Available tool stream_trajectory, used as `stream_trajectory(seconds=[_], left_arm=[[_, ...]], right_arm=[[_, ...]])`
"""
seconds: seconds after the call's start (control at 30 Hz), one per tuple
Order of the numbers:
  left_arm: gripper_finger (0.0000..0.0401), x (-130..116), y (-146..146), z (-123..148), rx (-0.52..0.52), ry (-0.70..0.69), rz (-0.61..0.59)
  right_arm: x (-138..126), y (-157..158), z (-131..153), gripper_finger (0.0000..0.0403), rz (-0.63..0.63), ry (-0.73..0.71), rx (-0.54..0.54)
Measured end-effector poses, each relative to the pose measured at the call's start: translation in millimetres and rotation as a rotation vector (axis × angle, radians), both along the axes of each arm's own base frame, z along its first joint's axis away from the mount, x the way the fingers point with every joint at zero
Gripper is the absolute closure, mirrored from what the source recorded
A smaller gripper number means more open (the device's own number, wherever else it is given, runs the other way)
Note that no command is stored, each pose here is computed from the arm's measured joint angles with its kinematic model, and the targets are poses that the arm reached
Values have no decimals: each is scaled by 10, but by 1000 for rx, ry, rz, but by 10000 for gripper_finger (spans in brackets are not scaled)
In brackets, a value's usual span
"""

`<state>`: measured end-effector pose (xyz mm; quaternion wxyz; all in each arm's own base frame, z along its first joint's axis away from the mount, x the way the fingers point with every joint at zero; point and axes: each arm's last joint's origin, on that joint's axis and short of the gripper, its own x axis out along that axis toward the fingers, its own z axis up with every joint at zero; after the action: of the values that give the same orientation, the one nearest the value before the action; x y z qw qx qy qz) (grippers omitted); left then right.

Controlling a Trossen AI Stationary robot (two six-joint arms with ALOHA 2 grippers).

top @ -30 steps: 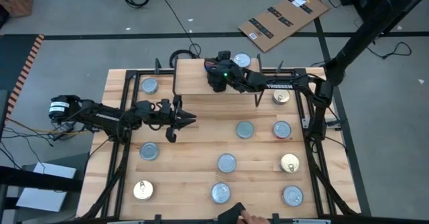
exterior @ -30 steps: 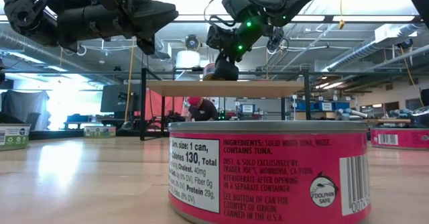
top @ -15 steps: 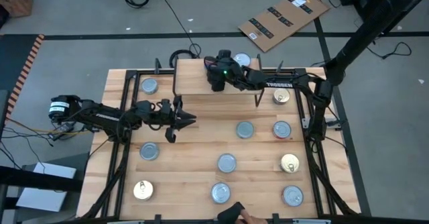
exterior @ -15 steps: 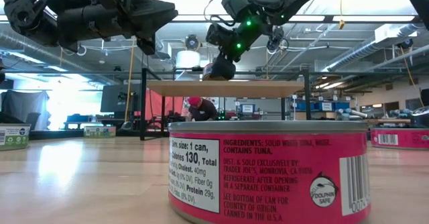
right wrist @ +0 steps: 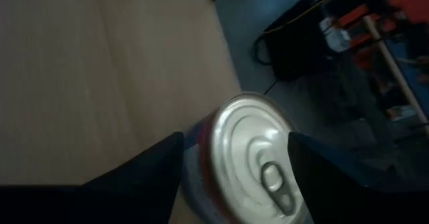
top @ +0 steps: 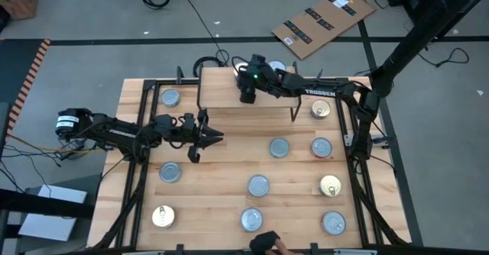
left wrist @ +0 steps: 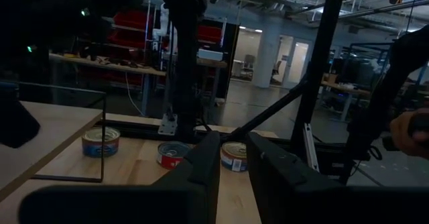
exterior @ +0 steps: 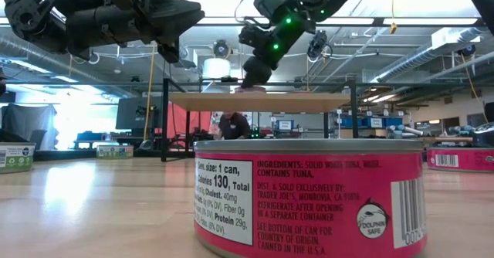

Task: Stack canned seafood by type on shelf
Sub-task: Put the blue pink tuna can on the shelf

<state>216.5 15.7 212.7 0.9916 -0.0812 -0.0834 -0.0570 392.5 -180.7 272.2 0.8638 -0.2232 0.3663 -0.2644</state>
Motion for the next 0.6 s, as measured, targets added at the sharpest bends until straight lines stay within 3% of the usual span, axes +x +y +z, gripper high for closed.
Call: stream_trajectory(seconds=[0.37,0.6], left_arm=[[323,0,0,0,-1,0,0],[323,-1,-7,-1,3,1,-25]], right_arm=[[-21,68,109,156,-9,0,43],[-83,107,384,213,-51,61,130]])
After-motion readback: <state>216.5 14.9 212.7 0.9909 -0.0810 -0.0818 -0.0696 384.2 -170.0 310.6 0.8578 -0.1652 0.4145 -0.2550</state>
